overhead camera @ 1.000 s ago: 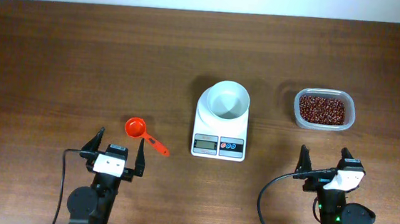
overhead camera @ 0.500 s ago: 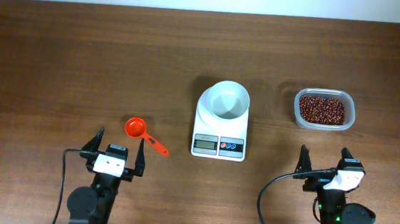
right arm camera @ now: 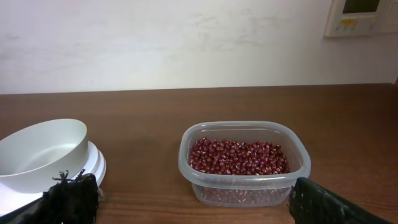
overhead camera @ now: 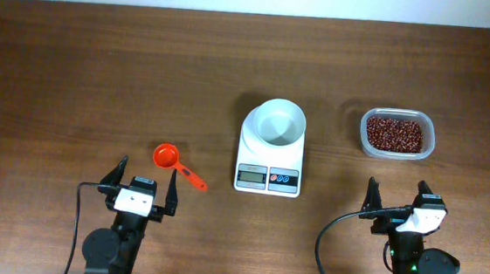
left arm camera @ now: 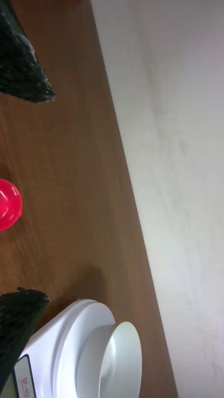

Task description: Scoop and weigh 50g on scale

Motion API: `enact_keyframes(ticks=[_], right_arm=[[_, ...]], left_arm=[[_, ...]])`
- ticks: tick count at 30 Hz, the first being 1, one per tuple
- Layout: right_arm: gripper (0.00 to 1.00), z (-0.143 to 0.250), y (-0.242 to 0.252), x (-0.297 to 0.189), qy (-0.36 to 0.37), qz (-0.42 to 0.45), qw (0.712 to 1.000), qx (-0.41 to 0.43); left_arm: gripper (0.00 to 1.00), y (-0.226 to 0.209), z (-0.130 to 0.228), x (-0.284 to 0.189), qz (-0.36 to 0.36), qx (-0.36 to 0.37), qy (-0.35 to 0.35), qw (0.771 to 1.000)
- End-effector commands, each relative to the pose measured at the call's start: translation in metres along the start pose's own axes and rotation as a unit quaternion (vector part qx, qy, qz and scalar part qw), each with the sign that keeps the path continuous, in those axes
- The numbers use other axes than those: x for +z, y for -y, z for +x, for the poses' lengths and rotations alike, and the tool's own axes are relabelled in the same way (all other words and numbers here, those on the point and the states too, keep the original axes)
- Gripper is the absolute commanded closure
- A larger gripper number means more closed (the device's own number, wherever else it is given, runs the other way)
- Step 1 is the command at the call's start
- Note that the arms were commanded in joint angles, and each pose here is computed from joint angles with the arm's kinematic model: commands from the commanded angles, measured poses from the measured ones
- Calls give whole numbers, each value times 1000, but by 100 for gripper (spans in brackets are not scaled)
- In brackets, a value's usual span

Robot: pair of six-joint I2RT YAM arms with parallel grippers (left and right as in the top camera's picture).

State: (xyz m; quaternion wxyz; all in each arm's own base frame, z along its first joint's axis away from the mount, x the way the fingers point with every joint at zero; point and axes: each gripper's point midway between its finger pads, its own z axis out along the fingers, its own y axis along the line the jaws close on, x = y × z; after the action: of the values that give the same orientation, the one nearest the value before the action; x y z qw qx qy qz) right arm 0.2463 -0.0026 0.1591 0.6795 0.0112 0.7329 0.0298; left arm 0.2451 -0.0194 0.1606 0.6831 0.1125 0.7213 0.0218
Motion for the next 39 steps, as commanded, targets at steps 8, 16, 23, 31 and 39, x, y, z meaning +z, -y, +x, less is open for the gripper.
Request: enact_keyframes(ticks=[8,16,23,31,39], right_arm=[[1,5,-1,1,-5,-1,1000,4],[1,5,-1,1,-5,-1,1000,4],[1,5,-1,1,-5,-1,1000,4],[1,5,-1,1,-5,-1,1000,4],[1,5,-1,1,-5,-1,1000,4]], left_arm=[[1,-1,1,0,-5,-6,0,1000],[1,-1,1,0,-5,-6,0,1000],[1,-1,1,0,-5,-6,-1,1000],[1,-1,1,0,-5,-6,0,1000],[1,-10,-43,-4,-24,7,90,996]])
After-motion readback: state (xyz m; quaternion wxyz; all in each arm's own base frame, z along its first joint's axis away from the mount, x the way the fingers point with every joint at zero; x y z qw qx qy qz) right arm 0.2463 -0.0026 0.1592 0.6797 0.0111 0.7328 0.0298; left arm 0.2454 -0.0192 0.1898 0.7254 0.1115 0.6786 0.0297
